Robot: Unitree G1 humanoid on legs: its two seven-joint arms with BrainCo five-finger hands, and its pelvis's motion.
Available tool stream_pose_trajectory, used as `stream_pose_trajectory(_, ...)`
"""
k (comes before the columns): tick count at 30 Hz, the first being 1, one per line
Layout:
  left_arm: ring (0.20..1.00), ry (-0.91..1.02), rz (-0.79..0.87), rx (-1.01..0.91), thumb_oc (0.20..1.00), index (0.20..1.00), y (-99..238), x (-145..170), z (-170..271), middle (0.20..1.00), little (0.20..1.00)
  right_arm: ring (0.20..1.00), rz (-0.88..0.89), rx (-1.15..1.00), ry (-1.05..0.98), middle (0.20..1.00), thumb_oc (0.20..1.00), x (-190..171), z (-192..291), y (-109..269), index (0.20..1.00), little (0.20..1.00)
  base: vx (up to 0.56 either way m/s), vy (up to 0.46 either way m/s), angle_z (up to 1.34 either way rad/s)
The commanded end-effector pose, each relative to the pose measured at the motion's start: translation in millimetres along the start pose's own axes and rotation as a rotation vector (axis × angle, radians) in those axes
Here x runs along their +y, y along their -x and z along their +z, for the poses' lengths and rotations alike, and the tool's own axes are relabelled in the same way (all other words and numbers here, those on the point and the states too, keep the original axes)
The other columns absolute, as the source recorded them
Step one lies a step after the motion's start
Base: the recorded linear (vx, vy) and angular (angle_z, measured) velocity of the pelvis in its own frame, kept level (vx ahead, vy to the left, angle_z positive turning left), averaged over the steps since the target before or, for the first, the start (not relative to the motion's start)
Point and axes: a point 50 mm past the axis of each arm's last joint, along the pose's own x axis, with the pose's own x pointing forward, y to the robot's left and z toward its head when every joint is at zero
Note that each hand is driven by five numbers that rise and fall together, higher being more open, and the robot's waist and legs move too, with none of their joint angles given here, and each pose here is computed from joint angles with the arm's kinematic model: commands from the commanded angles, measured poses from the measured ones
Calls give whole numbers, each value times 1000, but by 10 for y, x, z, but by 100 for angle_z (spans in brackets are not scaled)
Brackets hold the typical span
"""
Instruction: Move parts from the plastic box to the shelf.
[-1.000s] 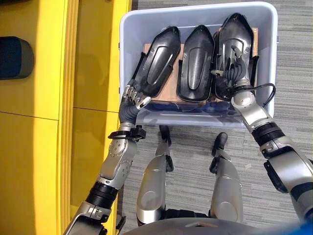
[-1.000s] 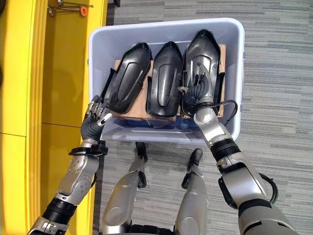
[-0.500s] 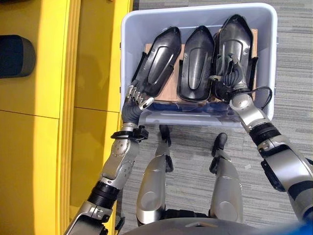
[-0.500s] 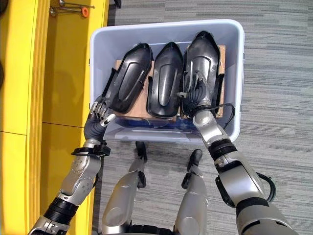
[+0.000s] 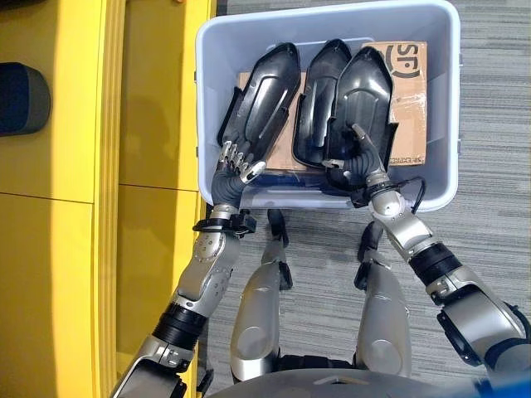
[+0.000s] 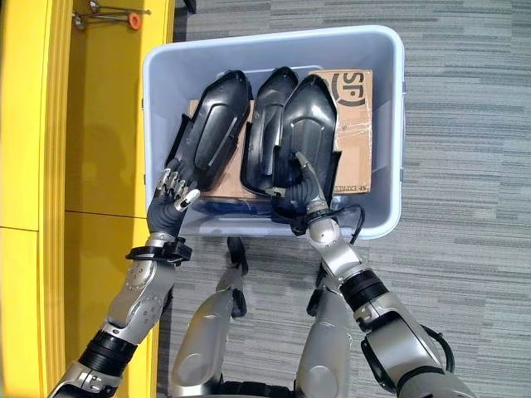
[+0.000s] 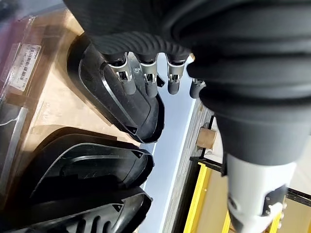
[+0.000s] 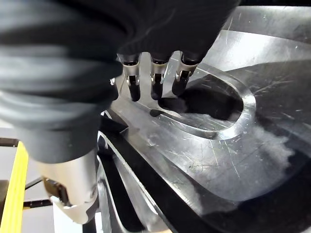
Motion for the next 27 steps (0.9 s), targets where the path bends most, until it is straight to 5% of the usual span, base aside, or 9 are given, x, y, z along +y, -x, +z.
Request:
stream_pose_trajectory(1, 1000, -37, -17, -79, 1000, 1000, -22, -22, 160, 1000, 1000, 1000, 79, -25, -86, 1000, 1000, 221, 100, -16, 1000, 1000, 0, 0, 0)
stream_pose_trajectory(18, 1000, -46, 31, -129, 1000, 1000, -15, -3, 254, 1000, 1000, 1000, -234, -557, -97, 1000, 1000, -402, 1035, 346, 1000, 1000, -11, 0, -1)
stream_pose_trajectory(27, 1000, -49, 43, -141, 1000, 1000, 27, 17, 278, 1000, 1000, 1000, -293, -634, -104, 1000, 1000, -469, 1099, 522, 1000, 1000, 7, 4, -4)
